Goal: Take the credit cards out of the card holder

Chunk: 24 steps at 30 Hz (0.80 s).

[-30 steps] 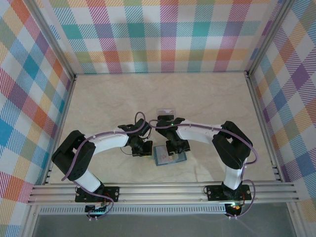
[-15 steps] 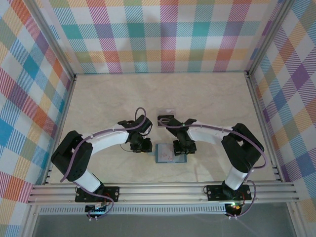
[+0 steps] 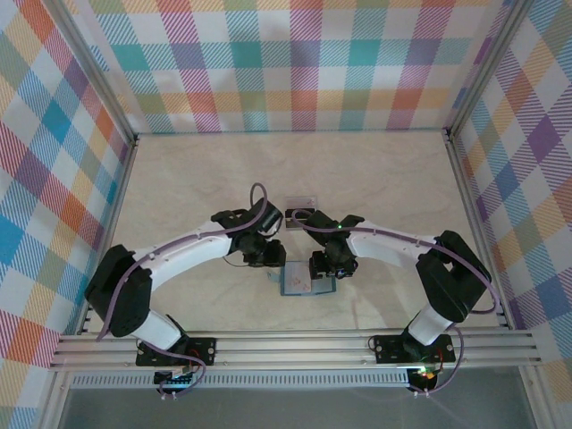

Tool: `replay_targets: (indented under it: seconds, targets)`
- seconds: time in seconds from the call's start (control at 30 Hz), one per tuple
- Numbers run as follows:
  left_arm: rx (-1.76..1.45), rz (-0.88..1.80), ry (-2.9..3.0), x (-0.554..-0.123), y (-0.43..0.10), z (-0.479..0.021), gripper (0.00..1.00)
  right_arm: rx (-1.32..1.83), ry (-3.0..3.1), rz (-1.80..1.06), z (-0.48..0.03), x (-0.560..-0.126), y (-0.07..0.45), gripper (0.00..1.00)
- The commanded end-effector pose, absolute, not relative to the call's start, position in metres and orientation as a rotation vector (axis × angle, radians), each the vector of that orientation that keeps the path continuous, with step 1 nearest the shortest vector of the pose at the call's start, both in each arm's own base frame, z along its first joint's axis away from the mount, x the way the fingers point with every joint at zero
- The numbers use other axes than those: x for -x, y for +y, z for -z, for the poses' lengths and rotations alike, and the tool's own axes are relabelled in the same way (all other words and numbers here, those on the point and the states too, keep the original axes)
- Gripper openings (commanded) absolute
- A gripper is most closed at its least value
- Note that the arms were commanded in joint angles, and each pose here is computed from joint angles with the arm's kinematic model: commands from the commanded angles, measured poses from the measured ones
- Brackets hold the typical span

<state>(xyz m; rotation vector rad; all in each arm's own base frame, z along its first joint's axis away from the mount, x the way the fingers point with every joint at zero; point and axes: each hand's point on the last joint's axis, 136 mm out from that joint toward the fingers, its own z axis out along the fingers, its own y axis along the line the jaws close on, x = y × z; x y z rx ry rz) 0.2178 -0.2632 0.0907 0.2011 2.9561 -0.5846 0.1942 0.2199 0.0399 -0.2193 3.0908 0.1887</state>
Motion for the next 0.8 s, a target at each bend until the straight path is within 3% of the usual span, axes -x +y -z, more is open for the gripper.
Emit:
replay_targets:
  seconds: [0.0,0.33,0.4,0.63,0.77]
  targets:
    - [-0.229,0.631,2.985,-0.215,-0.284,-0.081,0.25,0.198,3.074,-0.238,-0.055,-0.196,0.224,0.60]
    - [-0.242,0.663,3.046,-0.209,-0.298,-0.047,0.15,0.179,3.015,-0.283,-0.083,-0.201,0.225,0.55]
    - [-0.243,0.653,3.054,-0.208,-0.297,-0.043,0.14,0.177,3.004,-0.312,-0.090,-0.202,0.227,0.51]
    - [-0.240,0.636,3.072,-0.205,-0.294,-0.033,0.11,0.135,3.003,-0.611,-0.091,-0.198,0.263,0.21]
    - [-0.236,0.618,3.081,-0.204,-0.292,-0.030,0.10,0.069,3.030,-0.724,-0.074,-0.196,0.278,0.18]
